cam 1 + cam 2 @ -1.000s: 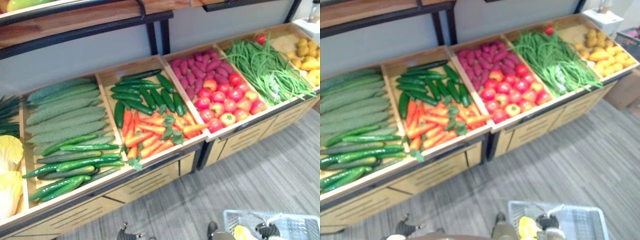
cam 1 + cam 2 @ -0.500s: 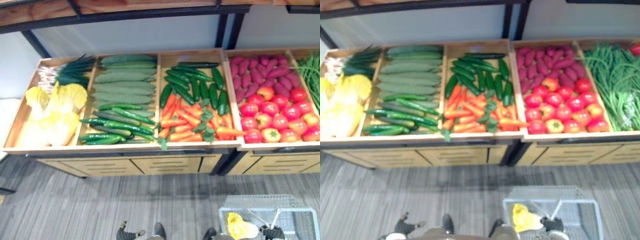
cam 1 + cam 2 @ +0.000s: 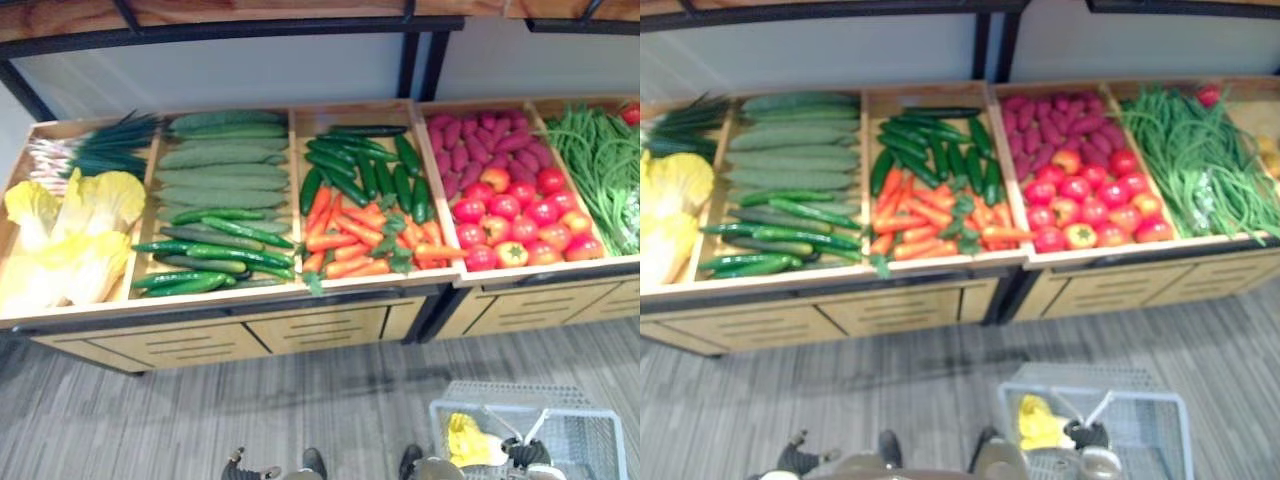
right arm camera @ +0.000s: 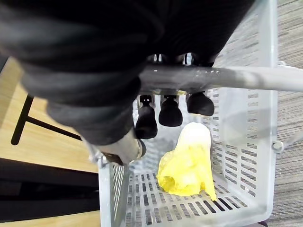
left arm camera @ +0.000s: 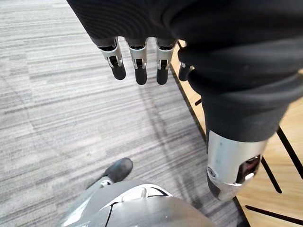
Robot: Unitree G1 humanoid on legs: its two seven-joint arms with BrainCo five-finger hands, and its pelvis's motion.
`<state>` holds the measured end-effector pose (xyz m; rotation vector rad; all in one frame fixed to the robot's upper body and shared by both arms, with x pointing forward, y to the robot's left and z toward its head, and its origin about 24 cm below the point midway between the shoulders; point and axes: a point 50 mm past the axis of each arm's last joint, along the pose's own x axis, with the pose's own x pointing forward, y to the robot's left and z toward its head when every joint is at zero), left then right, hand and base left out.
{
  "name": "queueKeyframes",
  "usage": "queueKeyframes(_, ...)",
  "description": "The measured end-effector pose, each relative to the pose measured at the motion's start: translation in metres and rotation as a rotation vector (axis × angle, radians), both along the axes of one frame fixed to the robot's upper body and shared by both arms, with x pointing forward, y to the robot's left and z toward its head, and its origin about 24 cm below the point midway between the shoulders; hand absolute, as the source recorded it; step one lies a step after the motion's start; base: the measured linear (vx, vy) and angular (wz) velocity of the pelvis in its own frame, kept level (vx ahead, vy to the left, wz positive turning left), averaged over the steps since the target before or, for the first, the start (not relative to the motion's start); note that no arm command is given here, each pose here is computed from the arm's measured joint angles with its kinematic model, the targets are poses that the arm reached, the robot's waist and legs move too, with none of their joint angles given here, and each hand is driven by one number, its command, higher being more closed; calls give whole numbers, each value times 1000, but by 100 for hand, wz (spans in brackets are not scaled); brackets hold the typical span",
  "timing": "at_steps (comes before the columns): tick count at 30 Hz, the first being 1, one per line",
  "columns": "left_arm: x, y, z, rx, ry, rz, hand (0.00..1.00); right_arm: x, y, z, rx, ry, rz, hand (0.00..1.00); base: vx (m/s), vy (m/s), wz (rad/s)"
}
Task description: Pick vegetable in the basket
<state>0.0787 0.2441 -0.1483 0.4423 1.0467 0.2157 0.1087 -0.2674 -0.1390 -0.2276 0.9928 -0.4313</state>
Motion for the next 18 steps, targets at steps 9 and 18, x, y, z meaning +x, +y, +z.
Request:
queueKeyframes(9,-10,21,5,36,11,39,0,-10,6,-7,34,56,-6,100,114,-37,-36)
queueKeyframes(18,17,-24,-2,-86,-43,-16,0,-22,-24,1,-47,89,-13,100,229,-131,-24)
